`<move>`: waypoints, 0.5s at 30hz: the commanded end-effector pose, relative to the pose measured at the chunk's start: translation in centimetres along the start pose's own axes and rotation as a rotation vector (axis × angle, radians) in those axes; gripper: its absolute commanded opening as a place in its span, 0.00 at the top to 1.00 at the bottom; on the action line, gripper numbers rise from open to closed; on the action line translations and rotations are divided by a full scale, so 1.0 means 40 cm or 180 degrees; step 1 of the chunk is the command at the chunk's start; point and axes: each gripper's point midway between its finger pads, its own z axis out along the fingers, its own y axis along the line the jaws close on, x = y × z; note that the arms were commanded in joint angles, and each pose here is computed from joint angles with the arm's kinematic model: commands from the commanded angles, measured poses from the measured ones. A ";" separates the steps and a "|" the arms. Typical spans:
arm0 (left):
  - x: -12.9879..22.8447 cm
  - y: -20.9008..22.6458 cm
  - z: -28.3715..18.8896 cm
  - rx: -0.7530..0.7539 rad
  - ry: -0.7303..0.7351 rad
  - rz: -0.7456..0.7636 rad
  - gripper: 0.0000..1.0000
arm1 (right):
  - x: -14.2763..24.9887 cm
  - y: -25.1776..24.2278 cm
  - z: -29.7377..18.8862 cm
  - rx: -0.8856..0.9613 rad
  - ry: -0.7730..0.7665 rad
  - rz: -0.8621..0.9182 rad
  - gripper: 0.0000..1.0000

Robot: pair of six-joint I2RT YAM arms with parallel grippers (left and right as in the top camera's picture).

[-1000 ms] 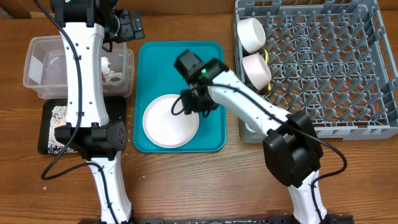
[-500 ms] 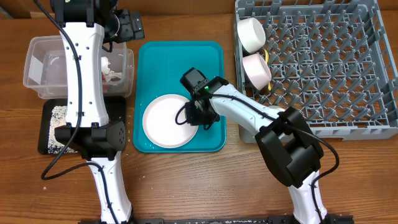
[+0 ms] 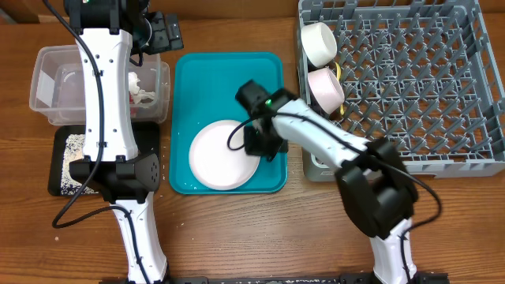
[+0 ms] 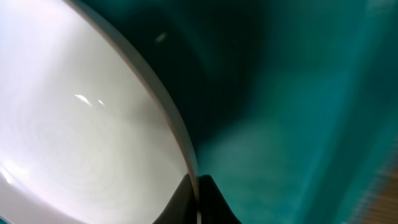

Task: Sort waste into correct bins and load items into the dishwasher
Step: 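Grasp the white plate rim with the right gripper and lift, then carry the white plate into the dish rack and stand it upright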

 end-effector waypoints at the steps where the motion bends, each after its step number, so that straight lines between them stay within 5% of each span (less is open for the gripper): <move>1: -0.002 0.002 -0.010 0.0026 -0.0022 -0.0036 0.00 | -0.130 -0.037 -0.289 0.0048 -0.1027 0.0041 0.96; 8: -0.002 0.002 -0.010 0.0026 -0.0022 -0.0035 0.00 | -0.213 -0.293 -0.674 0.0946 -0.2387 0.0686 0.96; 15: -0.002 0.002 -0.010 0.0026 -0.0022 -0.0035 0.00 | -0.229 -0.537 -0.848 0.2351 -0.3159 0.1409 0.96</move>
